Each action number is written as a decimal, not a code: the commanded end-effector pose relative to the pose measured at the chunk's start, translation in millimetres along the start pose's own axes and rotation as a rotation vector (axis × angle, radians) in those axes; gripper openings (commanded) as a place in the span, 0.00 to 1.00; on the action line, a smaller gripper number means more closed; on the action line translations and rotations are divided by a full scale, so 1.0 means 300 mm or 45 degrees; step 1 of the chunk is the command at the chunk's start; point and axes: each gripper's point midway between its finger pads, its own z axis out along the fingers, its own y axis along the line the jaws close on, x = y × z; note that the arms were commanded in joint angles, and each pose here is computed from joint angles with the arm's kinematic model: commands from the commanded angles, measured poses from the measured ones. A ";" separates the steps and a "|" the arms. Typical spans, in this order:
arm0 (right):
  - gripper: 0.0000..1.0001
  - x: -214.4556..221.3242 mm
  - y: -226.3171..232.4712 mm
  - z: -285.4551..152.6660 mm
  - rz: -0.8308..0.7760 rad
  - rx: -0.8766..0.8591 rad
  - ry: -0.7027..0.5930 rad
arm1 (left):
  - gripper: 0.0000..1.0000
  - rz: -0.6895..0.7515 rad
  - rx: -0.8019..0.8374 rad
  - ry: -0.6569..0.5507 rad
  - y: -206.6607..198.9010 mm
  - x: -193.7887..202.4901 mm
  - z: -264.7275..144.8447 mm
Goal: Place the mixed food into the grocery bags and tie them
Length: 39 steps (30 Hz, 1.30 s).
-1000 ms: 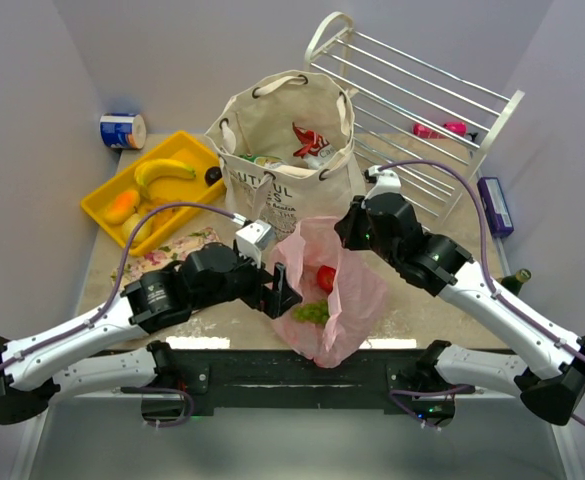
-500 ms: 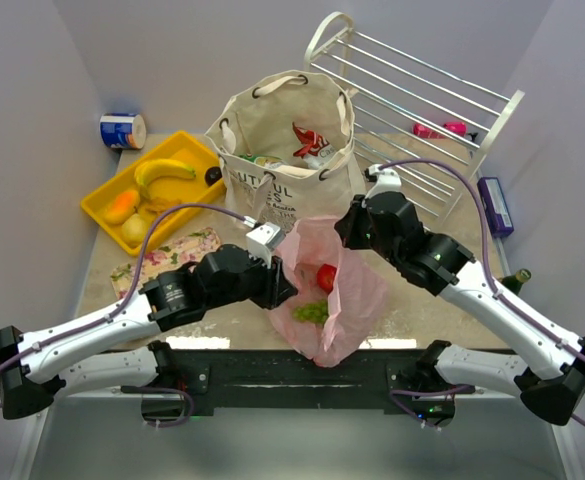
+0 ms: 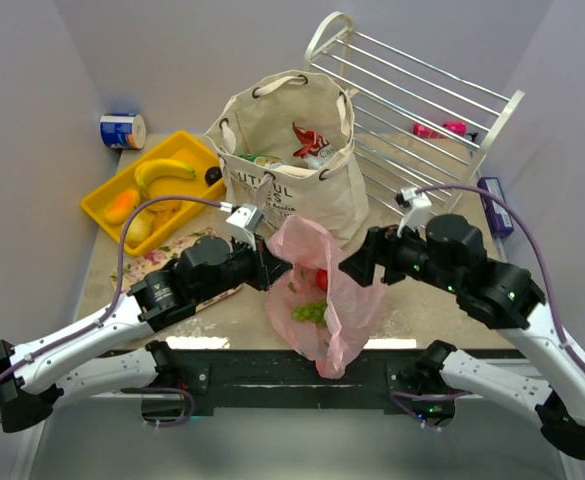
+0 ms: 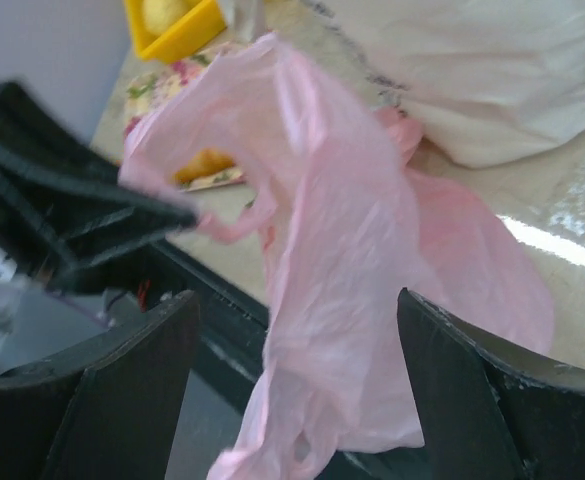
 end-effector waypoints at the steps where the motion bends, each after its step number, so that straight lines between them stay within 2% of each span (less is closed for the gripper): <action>1: 0.84 0.226 0.072 -0.119 0.008 -0.304 0.294 | 0.00 -0.055 0.086 -0.082 -0.034 -0.100 0.043; 3: 0.83 0.290 0.116 -0.167 0.023 -0.462 0.364 | 0.00 -0.070 0.065 -0.089 -0.003 -0.117 0.059; 5: 0.77 0.397 0.154 -0.194 0.097 -0.628 0.528 | 0.00 -0.072 0.058 -0.101 0.008 -0.134 0.067; 6: 0.77 0.404 0.165 -0.216 0.098 -0.684 0.507 | 0.00 -0.070 0.048 -0.100 0.015 -0.137 0.075; 11: 0.75 0.489 0.160 -0.275 0.119 -0.776 0.602 | 0.00 -0.074 0.000 -0.100 0.048 -0.152 0.096; 16: 0.70 0.560 0.117 -0.258 0.097 -0.753 0.665 | 0.00 -0.083 -0.032 -0.102 0.073 -0.159 0.107; 22: 0.69 0.579 0.094 -0.228 0.071 -0.739 0.626 | 0.00 -0.090 -0.063 -0.090 0.093 -0.161 0.116; 32: 0.73 0.522 0.103 -0.182 0.055 -0.772 0.412 | 0.00 -0.087 -0.097 -0.070 0.124 -0.182 0.161; 39: 0.73 0.535 0.113 -0.149 0.008 -0.813 0.414 | 0.00 -0.088 -0.115 -0.038 0.147 -0.180 0.189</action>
